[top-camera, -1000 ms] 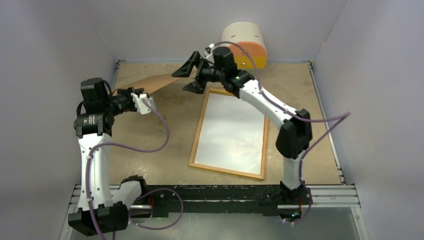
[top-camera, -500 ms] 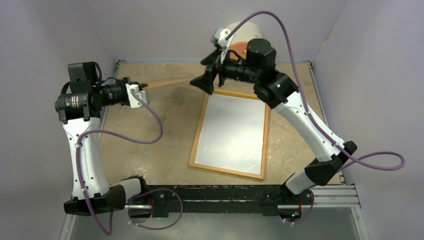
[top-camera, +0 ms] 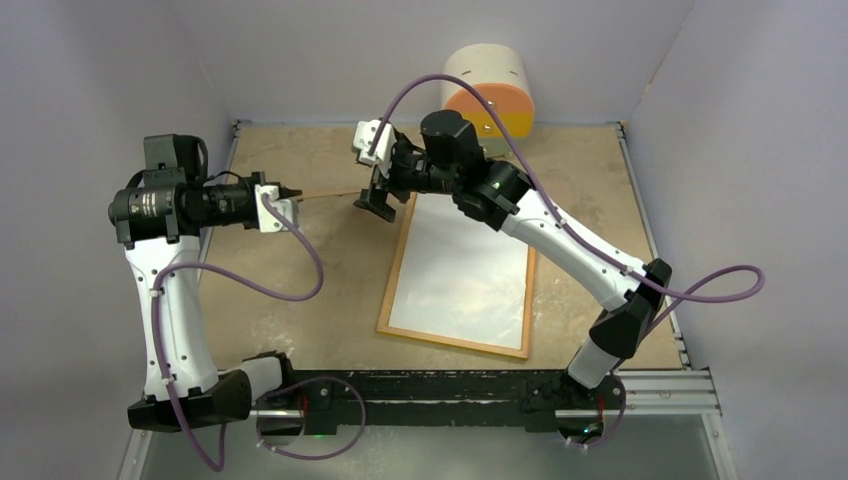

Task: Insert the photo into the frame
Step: Turn over the photo frame item at the center of the board.

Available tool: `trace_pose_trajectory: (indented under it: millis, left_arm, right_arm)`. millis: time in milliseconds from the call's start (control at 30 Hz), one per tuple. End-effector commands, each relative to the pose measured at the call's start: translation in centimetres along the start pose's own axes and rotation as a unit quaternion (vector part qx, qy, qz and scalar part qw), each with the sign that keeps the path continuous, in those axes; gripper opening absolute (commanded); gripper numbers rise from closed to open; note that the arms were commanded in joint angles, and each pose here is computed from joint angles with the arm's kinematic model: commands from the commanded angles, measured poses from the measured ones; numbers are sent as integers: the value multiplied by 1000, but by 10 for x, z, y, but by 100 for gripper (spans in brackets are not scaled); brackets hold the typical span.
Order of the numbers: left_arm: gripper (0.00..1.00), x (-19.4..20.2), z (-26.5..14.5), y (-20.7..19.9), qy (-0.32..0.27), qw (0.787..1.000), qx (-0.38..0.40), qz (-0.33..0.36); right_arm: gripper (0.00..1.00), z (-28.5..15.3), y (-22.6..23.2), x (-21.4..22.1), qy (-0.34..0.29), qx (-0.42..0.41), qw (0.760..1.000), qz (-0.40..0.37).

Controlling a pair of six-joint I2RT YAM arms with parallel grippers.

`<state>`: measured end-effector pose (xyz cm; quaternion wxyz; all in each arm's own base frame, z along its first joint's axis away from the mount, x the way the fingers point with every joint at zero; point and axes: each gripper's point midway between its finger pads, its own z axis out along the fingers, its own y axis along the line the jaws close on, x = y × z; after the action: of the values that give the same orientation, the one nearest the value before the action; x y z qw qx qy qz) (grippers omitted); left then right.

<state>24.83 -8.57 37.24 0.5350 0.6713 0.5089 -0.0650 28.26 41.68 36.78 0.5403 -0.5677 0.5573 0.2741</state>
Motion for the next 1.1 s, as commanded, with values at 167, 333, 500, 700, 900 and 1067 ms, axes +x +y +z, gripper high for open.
trace_pose_trajectory:
  millis: [167, 333, 500, 700, 900, 1067]
  left_arm:
    - [0, -29, -6, 10, -39, 996, -21, 75]
    - [0, -28, -6, 8, -34, 996, -20, 74]
    - [0, -28, -6, 5, -35, 996, -19, 81]
    - [0, -28, -5, 0, -38, 996, -17, 81]
    - [39, -25, -5, 13, -35, 996, -39, 73]
    - [85, -26, -18, 79, -47, 978, -200, -22]
  right_arm:
    - [85, 11, 6, 22, 3, -7, 999, -48]
    - [78, 17, 11, 27, -18, -4, 998, -62]
    - [64, 25, 7, 23, -31, 3, 997, -68]
    - [21, 37, 5, 28, -20, -8, 997, -74]
    - [0, 39, -7, 26, -19, 25, 998, -46]
    - [0, 39, -21, 11, -31, 62, 997, 31]
